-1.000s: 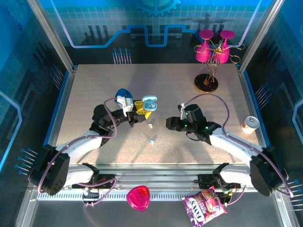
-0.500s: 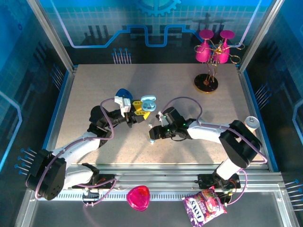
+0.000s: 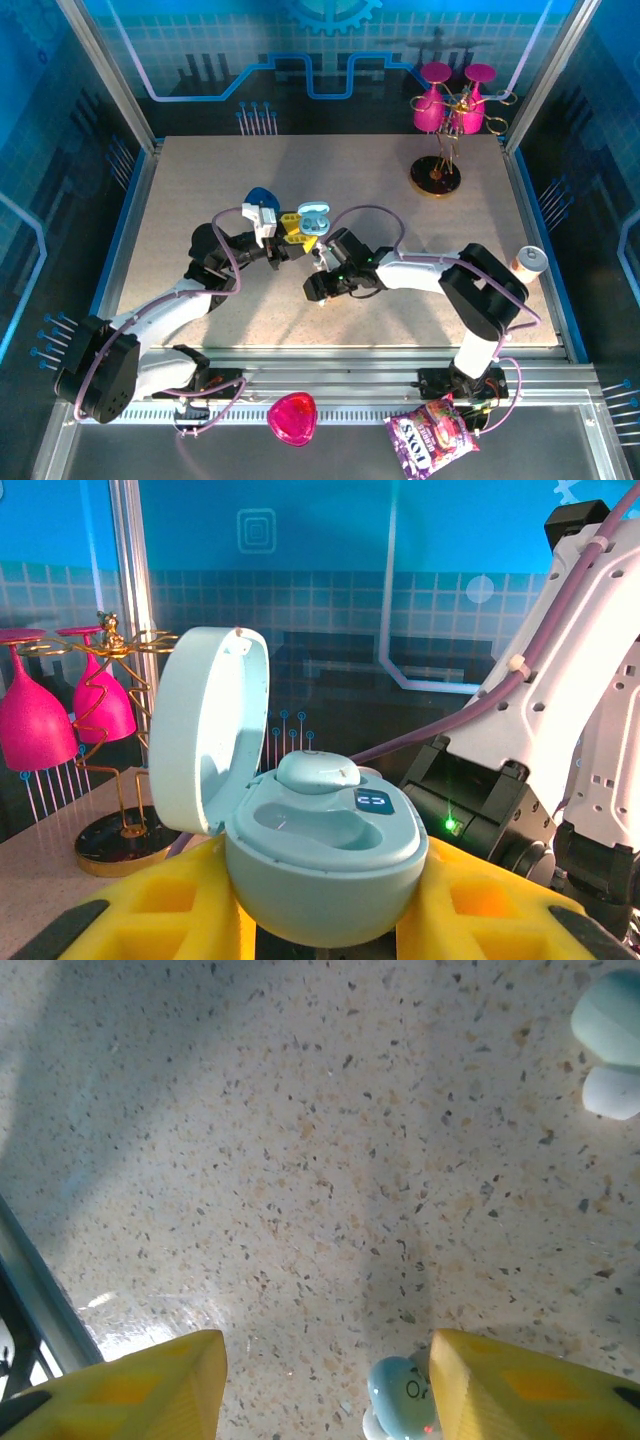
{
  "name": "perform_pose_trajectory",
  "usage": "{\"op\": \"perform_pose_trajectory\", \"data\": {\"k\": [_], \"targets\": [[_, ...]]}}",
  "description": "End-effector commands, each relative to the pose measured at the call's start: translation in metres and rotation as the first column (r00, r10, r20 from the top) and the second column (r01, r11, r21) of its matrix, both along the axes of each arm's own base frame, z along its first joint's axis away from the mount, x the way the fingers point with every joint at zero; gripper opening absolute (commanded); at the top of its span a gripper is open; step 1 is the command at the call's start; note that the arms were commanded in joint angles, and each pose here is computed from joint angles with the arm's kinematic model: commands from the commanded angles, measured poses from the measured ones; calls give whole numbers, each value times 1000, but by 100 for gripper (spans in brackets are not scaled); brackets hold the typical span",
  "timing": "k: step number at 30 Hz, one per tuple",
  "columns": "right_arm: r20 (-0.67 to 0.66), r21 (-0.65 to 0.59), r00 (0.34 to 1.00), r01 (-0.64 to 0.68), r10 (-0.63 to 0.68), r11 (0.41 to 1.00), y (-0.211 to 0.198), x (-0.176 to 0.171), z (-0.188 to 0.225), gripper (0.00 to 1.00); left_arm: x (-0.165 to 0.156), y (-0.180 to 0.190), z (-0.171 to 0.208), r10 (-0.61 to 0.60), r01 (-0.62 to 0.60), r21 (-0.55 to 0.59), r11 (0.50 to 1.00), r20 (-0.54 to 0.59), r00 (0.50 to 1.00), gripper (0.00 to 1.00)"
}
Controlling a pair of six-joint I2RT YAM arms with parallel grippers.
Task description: Insert the wireless bluetooth earbuds into the charging case
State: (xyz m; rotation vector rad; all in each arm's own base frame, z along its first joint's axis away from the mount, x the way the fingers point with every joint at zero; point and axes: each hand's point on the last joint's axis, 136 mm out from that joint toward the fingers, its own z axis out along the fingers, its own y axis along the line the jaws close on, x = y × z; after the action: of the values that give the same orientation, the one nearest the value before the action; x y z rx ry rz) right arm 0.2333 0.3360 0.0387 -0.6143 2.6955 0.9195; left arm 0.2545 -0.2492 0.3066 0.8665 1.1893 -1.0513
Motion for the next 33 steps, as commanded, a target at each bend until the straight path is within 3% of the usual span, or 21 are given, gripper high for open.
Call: {"op": "perform_pose_trajectory", "data": {"k": [1, 33], "targets": [[-17, -25, 999, -38, 38, 999, 3, -8, -7, 56, -5, 1, 7, -11, 11, 1, 1000, 44, 999, 26], [-50, -10, 998, -46, 45, 999, 1, -27, -8, 41, -3, 1, 3, -10, 10, 1, 1000, 32, 999, 27]]}}
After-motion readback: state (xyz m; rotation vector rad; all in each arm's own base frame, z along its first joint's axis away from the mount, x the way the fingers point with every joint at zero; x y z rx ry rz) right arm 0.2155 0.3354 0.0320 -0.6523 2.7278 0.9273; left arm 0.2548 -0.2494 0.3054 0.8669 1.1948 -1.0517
